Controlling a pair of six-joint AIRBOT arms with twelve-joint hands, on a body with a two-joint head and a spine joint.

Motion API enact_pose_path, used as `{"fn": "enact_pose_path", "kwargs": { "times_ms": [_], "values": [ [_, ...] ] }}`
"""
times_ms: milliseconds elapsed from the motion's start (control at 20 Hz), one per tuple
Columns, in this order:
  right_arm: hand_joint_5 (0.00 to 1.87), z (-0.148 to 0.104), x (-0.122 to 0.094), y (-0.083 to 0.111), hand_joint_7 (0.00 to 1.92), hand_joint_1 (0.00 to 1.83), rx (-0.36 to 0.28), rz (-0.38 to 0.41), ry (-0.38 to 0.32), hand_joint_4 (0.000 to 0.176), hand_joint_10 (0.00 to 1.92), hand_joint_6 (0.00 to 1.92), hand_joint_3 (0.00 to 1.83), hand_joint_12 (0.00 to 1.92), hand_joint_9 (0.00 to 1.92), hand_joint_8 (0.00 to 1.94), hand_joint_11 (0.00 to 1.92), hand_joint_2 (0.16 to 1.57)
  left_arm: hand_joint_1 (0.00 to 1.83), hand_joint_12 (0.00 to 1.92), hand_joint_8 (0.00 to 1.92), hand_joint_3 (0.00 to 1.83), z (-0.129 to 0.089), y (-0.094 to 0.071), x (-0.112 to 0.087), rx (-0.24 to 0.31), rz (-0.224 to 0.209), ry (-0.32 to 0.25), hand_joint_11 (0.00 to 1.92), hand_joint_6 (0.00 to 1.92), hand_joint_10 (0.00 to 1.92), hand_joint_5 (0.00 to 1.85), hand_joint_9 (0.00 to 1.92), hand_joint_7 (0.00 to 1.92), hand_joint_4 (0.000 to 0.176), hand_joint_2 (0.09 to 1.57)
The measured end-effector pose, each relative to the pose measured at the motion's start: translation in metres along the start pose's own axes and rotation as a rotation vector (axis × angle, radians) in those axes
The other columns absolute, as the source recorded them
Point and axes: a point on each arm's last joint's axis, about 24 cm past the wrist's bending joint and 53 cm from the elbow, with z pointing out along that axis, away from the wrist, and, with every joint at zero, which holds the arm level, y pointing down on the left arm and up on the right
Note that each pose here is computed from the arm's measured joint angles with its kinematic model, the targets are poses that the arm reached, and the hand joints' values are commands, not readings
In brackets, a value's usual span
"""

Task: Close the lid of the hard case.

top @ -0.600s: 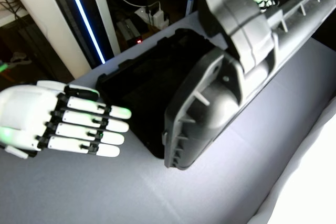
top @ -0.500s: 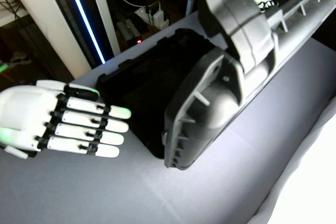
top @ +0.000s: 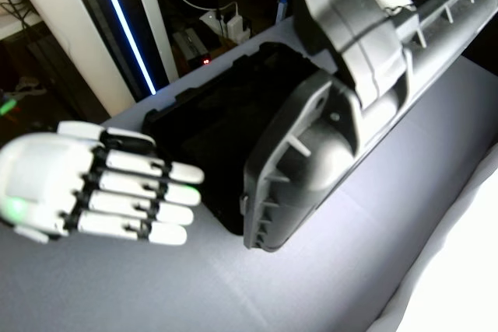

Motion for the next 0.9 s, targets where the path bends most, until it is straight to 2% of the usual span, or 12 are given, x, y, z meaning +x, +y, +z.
{"fn": "enact_pose_path", "kwargs": {
  "times_ms": [150, 250, 400, 450, 500, 550, 600, 700, 750, 850, 900],
  "values": [
    [0.00, 0.012, -0.013, -0.020, 0.00, 0.12, 0.060, -0.019, -0.011, 0.000, 0.00, 0.00, 0.00, 0.01, 0.00, 0.00, 0.01, 1.21, 0.00, 0.05, 0.00, 0.00, 0.023, 0.016, -0.001, -0.043, -0.021, 0.006, 0.00, 0.00, 0.00, 0.00, 0.00, 0.00, 0.000, 1.20],
    [0.00, 0.019, -0.023, -0.029, 0.00, 0.16, 0.092, -0.028, -0.020, 0.000, 0.00, 0.00, 0.00, 0.01, 0.00, 0.00, 0.00, 1.17, 0.00, 0.04, 0.00, 0.00, 0.037, 0.018, -0.006, -0.049, -0.030, 0.003, 0.01, 0.00, 0.00, 0.00, 0.00, 0.00, 0.000, 1.19],
    [0.01, 0.037, -0.038, -0.035, 0.00, 0.15, 0.108, -0.030, -0.063, 0.000, 0.00, 0.00, 0.00, 0.02, 0.00, 0.00, 0.04, 1.18, 0.00, 0.07, 0.01, 0.00, 0.055, 0.018, -0.013, -0.052, -0.040, -0.011, 0.07, 0.01, 0.02, 0.03, 0.06, 0.02, 0.000, 1.22],
    [0.01, 0.042, -0.039, -0.037, 0.00, 0.16, 0.114, -0.027, -0.066, 0.000, 0.00, 0.00, 0.00, 0.02, 0.00, 0.00, 0.04, 1.18, 0.00, 0.11, 0.00, 0.00, 0.058, 0.018, -0.013, -0.053, -0.042, -0.013, 0.11, 0.00, 0.02, 0.04, 0.16, 0.03, 0.000, 1.18],
    [0.00, 0.046, -0.037, -0.041, 0.01, 0.15, 0.127, -0.025, -0.061, 0.000, 0.00, 0.00, 0.00, 0.02, 0.00, 0.00, 0.05, 1.19, 0.00, 0.25, 0.00, 0.01, 0.061, 0.018, -0.013, -0.055, -0.045, -0.010, 0.07, 0.00, 0.01, 0.04, 0.20, 0.03, 0.000, 1.15],
    [0.00, 0.050, -0.033, -0.047, 0.00, 0.11, 0.145, -0.022, -0.049, 0.000, 0.00, 0.00, 0.01, 0.01, 0.00, 0.00, 0.02, 1.22, 0.00, 0.29, 0.00, 0.00, 0.067, 0.018, -0.013, -0.056, -0.046, -0.006, 0.01, 0.00, 0.00, 0.04, 0.10, 0.02, 0.000, 1.14],
    [0.00, 0.054, -0.031, -0.049, 0.00, 0.14, 0.153, -0.023, -0.040, 0.000, 0.00, 0.00, 0.01, 0.00, 0.00, 0.00, 0.00, 1.21, 0.00, 0.18, 0.00, 0.01, 0.072, 0.015, -0.014, -0.050, -0.046, -0.006, 0.00, 0.00, 0.00, 0.03, 0.02, 0.01, 0.000, 1.16],
    [0.01, 0.063, -0.032, -0.048, 0.00, 0.23, 0.157, -0.025, -0.039, 0.000, 0.00, 0.00, 0.00, 0.01, 0.00, 0.00, 0.03, 1.19, 0.00, 0.20, 0.00, 0.01, 0.087, 0.007, -0.016, -0.031, -0.030, 0.002, 0.11, 0.00, 0.01, 0.03, 0.04, 0.01, 0.000, 1.16],
    [0.01, 0.066, -0.037, -0.047, 0.00, 0.25, 0.153, -0.027, -0.047, 0.000, 0.00, 0.00, 0.00, 0.01, 0.00, 0.00, 0.03, 1.16, 0.00, 0.17, 0.00, 0.00, 0.093, 0.003, -0.017, -0.024, -0.018, 0.003, 0.03, 0.00, 0.00, 0.03, 0.01, 0.02, 0.000, 1.16],
    [0.01, 0.072, -0.042, -0.038, 0.00, 0.30, 0.130, -0.040, -0.053, 0.000, 0.00, 0.00, 0.00, 0.00, 0.00, 0.00, 0.00, 1.14, 0.00, 0.09, 0.00, 0.01, 0.102, -0.005, -0.015, -0.013, 0.005, 0.019, 0.00, 0.00, 0.00, 0.04, 0.00, 0.03, 0.000, 1.17],
    [0.01, 0.075, -0.041, -0.029, 0.00, 0.29, 0.106, -0.055, -0.046, 0.012, 0.00, 0.00, 0.00, 0.00, 0.00, 0.00, 0.00, 1.13, 0.00, 0.08, 0.00, 0.01, 0.107, -0.010, -0.014, -0.004, 0.018, 0.031, 0.00, 0.00, 0.00, 0.04, 0.00, 0.03, 0.000, 1.18]
  ]
}}
